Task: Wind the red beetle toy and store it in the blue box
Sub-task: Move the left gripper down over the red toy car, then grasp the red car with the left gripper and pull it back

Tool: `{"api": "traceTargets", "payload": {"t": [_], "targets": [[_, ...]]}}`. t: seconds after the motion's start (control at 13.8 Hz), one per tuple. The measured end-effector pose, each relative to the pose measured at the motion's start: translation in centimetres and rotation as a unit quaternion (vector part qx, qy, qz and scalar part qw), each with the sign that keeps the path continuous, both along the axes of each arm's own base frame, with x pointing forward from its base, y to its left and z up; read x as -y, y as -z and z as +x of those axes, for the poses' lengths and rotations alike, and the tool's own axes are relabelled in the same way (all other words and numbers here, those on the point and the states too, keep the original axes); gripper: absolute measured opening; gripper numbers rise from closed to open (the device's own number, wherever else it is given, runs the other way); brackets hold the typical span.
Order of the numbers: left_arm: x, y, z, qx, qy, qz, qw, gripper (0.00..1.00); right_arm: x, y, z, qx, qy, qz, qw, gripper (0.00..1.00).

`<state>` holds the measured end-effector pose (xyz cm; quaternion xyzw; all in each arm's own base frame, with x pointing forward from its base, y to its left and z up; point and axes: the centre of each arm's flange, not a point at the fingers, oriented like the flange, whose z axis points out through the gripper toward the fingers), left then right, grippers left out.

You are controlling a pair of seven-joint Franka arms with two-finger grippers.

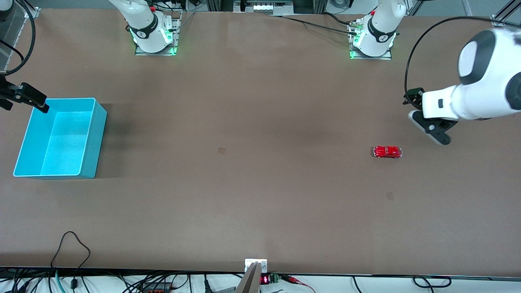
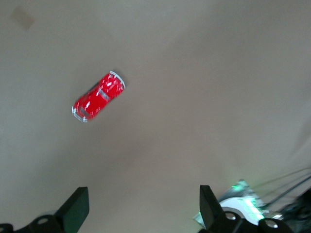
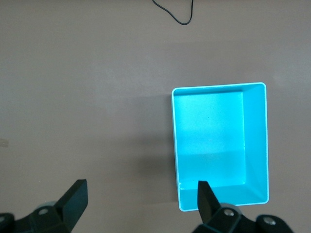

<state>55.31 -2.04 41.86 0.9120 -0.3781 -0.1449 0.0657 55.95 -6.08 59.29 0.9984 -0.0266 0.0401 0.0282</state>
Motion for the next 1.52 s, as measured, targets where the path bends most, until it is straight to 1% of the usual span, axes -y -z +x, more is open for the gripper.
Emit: {"api": "traceTargets", "payload": {"t": [0.15, 0.22, 0.36, 0.44, 0.58, 0.8, 0.94, 1.09, 1.16, 1.23, 1.31, 1.45, 1.52], "targets": [[-0.8, 3.7, -0.5, 0.023, 0.066, -0.017, 0.997, 1.0, 0.0, 0.0, 0.0, 0.0, 0.0, 0.0, 1.0, 1.0], [-1.0, 5.5, -0.7, 0.044, 0.101, -0.023, 0.994, 1.0, 0.1, 0.0, 0.0, 0.0, 0.001, 0.0, 1.0, 1.0], [-1.5, 8.8, -1.2, 0.093, 0.164, -0.033, 0.981, 1.0, 0.1, 0.0, 0.0, 0.0, 0.001, 0.0, 1.0, 1.0], [-1.9, 10.4, -1.5, 0.113, 0.193, -0.037, 0.974, 1.0, 0.1, 0.0, 0.0, 0.0, 0.001, 0.0, 1.0, 1.0], [-2.8, 13.3, -1.5, 0.134, 0.245, -0.043, 0.959, 1.0, 0.1, 0.0, 0.0, 0.0, 0.001, 0.0, 1.0, 1.0], [-4.0, 18.1, -1.0, 0.148, 0.301, -0.052, 0.941, 1.0, 0.1, 0.0, 0.0, 0.0, 0.001, 0.0, 1.0, 1.0], [-3.9, 20.3, -0.9, 0.15, 0.328, -0.056, 0.931, 1.0, 0.1, 0.0, 0.0, 0.0, 0.001, 0.0, 1.0, 1.0], [-3.9, 21.7, -0.8, 0.155, 0.339, -0.057, 0.926, 1.0, 0.1, 0.0, 0.0, 0.0, 0.001, 0.0, 1.0, 1.0], [-3.9, 22.0, -0.8, 0.156, 0.341, -0.057, 0.925, 0.99, 0.1, 0.0, 0.0, 0.0, 0.001, 0.0, 1.0, 1.0], [-3.9, 22.2, -0.8, 0.157, 0.342, -0.057, 0.925, 0.96, 0.1, 0.0, 0.0, 0.0, 0.001, 0.0, 1.0, 1.0], [-3.9, 22.4, -0.8, 0.156, 0.343, -0.058, 0.924, 0.96, 0.1, 0.0, 0.0, 0.0, 0.001, 0.0, 1.0, 1.0], [-3.8, 22.5, -0.8, 0.155, 0.345, -0.058, 0.924, 0.78, 0.1, 0.0, 0.0, 0.0, 0.001, 0.0, 1.0, 1.0], [-3.7, 22.5, -0.8, 0.156, 0.346, -0.059, 0.923, 0.65, 0.1, 0.0, 0.0, 0.0, 0.001, 0.0, 1.0, 1.0]]}}
